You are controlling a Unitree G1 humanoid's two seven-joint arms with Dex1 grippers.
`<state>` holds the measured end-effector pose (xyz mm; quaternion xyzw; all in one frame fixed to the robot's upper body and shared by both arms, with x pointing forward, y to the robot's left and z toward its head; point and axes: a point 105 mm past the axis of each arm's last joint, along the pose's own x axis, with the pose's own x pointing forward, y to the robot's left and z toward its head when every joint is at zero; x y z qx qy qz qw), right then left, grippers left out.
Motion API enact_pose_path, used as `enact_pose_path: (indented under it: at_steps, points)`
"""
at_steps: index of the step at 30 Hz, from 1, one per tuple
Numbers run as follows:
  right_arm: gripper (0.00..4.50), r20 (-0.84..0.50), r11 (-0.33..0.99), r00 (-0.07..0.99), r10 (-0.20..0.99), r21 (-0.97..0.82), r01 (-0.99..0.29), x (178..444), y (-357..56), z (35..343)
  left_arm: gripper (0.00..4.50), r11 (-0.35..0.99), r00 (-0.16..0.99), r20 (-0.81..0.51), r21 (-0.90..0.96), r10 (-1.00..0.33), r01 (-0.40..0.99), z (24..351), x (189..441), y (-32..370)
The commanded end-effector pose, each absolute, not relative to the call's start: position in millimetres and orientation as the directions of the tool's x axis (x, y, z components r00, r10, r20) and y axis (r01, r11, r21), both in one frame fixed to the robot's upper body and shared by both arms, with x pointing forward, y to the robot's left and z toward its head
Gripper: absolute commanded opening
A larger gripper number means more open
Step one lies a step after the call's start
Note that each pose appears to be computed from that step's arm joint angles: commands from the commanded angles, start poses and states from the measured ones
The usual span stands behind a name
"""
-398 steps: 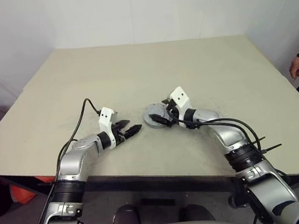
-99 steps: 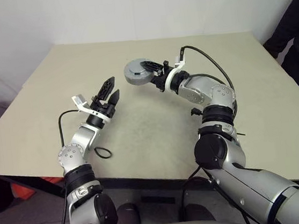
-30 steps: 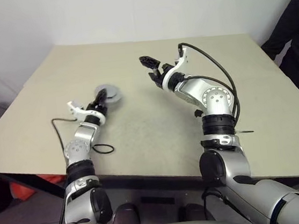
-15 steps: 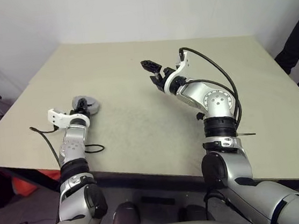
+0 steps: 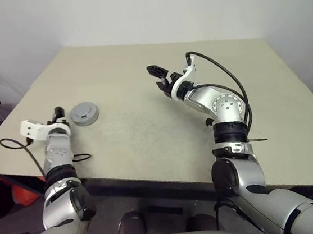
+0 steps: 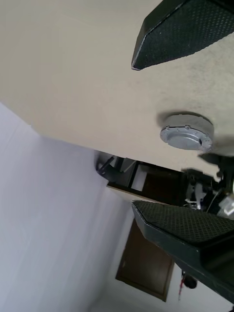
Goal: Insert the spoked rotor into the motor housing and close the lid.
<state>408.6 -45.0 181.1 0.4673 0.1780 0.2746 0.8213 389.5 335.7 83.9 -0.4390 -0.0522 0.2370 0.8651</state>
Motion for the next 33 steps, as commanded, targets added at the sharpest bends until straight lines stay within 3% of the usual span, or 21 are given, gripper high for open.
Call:
enact_pose_path:
  at_steps: [1,3,5,8,10,12,17,33]
  points:
    - [4.37,0.034,0.510,0.780,0.625,0.739,-0.441,407.6,-40.6,205.2,4.01,0.637,0.906,0.049,-0.727,0.421,-0.257,125.0,399.4,331.3]
    - [4.37,0.079,0.654,0.797,0.598,0.527,-0.543,407.6,-47.3,212.3,4.01,0.755,0.943,0.167,-0.646,0.286,-0.115,147.8,406.8,307.0]
    - [4.37,0.111,0.715,0.779,0.617,0.334,-0.614,404.7,-55.1,213.9,4.01,0.838,0.963,0.248,-0.543,0.103,0.050,165.2,410.9,274.7]
    - [4.37,0.056,0.600,0.609,0.792,0.121,-0.791,378.9,-68.7,201.0,4.01,0.864,0.917,0.290,-0.344,-0.275,0.368,180.8,405.5,205.4]
    - [4.37,-0.077,0.500,0.500,0.863,-0.026,-0.866,355.5,-85.2,179.2,4.01,0.785,0.810,0.210,-0.207,-0.547,0.584,167.4,389.4,143.9]
    - [4.37,-0.172,0.463,0.471,0.865,-0.086,-0.882,347.0,-98.1,163.0,4.01,0.722,0.729,0.109,-0.102,-0.676,0.685,145.3,374.9,110.7]
    - [4.37,-0.349,0.499,0.526,0.776,-0.171,-0.849,347.4,-137.1,128.7,4.01,0.624,0.624,-0.028,-0.018,-0.781,0.781,107.2,356.4,73.0]
    - [4.37,-0.314,0.614,0.639,0.702,-0.187,-0.767,356.1,-140.7,120.4,4.01,0.604,0.602,-0.062,-0.017,-0.796,0.797,102.8,356.9,68.0]
